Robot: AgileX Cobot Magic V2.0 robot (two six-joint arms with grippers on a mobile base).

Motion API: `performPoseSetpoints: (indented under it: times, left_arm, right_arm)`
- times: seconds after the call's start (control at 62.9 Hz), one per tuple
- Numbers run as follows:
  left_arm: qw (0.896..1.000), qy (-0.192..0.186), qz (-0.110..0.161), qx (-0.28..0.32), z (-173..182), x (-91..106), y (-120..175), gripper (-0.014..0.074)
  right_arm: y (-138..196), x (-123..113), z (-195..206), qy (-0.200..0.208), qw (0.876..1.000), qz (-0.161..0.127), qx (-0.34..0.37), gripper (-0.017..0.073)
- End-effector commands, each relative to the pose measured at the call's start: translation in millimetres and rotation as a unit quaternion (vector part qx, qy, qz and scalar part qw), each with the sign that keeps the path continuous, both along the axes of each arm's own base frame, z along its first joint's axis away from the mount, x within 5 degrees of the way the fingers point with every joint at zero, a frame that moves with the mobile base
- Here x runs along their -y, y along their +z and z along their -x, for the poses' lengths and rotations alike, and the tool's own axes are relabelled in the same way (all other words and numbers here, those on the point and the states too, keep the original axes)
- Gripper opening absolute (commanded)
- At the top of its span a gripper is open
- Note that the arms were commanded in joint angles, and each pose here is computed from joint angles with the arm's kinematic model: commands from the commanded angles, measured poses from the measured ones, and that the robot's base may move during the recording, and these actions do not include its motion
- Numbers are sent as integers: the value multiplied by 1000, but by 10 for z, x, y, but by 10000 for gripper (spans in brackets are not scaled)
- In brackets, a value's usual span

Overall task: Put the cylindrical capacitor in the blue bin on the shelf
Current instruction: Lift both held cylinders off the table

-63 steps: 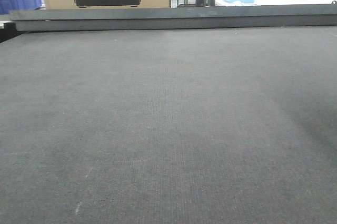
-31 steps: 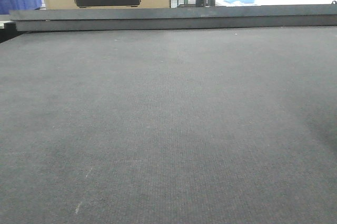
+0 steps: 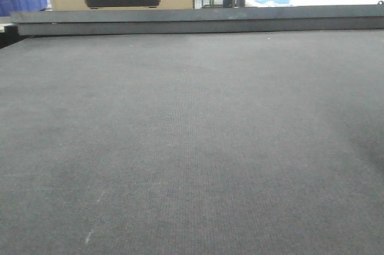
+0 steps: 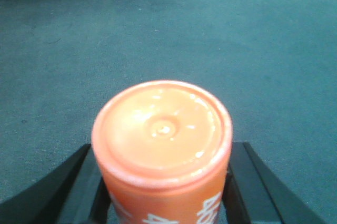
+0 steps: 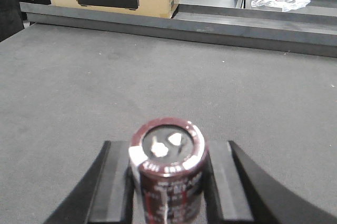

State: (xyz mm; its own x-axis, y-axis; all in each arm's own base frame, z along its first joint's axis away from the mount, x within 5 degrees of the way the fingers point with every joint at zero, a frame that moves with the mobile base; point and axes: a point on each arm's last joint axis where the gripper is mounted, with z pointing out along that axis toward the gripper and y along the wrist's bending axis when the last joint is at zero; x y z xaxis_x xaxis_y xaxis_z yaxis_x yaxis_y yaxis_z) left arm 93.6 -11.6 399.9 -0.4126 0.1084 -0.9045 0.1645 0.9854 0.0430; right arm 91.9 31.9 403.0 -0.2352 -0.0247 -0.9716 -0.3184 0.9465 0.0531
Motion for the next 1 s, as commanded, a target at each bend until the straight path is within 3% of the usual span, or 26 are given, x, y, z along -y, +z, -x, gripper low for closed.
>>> performPoseSetpoints:
  times: [0.0, 0.986]
  left_arm:
    - [1000, 2, 6, 18, 13, 2, 31, -111]
    - [1000, 2, 6, 18, 13, 2, 31, -111]
  right_arm:
    - [55, 13, 22, -2, 1000, 2, 22, -153]
    - [55, 13, 22, -2, 1000, 2, 22, -153]
